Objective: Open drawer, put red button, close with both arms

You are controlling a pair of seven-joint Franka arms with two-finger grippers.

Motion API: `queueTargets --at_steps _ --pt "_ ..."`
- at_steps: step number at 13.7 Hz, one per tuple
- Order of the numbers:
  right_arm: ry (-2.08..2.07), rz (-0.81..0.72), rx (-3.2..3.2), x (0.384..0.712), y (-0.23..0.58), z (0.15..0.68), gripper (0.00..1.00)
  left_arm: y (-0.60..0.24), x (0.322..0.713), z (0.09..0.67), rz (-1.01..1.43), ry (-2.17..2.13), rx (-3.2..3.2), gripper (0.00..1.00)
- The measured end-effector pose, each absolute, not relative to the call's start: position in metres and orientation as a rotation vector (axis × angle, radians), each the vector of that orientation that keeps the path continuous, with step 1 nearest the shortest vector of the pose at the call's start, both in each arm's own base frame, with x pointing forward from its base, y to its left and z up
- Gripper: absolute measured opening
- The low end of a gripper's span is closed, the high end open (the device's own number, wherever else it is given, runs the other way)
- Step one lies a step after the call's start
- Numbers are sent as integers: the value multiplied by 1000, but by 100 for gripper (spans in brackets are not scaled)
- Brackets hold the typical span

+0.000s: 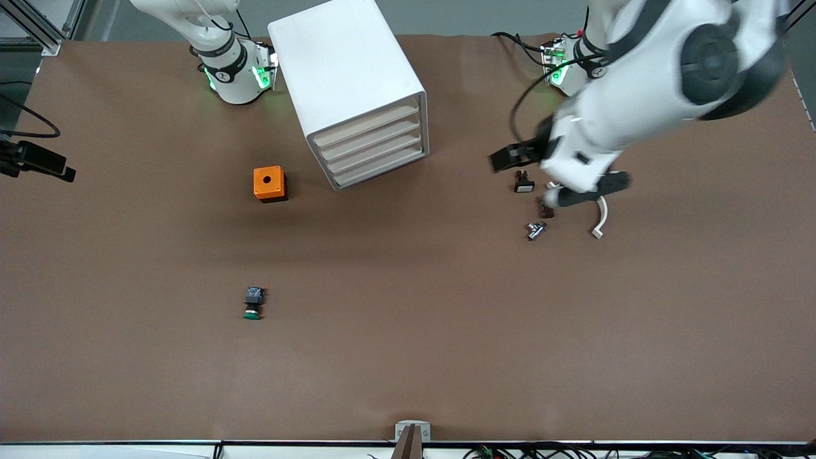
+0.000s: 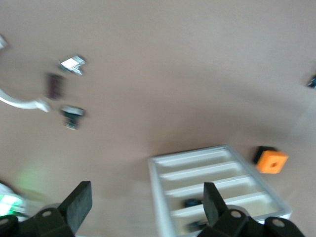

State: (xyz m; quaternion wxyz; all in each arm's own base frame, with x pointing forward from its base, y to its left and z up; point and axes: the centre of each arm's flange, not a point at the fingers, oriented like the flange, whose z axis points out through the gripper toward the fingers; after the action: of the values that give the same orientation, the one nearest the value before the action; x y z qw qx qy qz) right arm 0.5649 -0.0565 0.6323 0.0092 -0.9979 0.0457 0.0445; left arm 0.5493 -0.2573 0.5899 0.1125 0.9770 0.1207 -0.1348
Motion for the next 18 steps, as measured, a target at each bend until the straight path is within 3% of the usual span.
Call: queueTargets --at_steps 4,9,14,18 --pt "89 75 -3118 552 -56 635 100 -140 551 616 -341 217 2961 100" --pt "73 15 -3114 528 -52 636 100 -48 534 599 -308 121 3021 100" --pt "63 -1 -3112 517 -48 639 100 -39 520 578 -134 114 3115 100" --pt "63 -4 -3112 518 -48 636 100 -37 523 599 2 112 3129 100"
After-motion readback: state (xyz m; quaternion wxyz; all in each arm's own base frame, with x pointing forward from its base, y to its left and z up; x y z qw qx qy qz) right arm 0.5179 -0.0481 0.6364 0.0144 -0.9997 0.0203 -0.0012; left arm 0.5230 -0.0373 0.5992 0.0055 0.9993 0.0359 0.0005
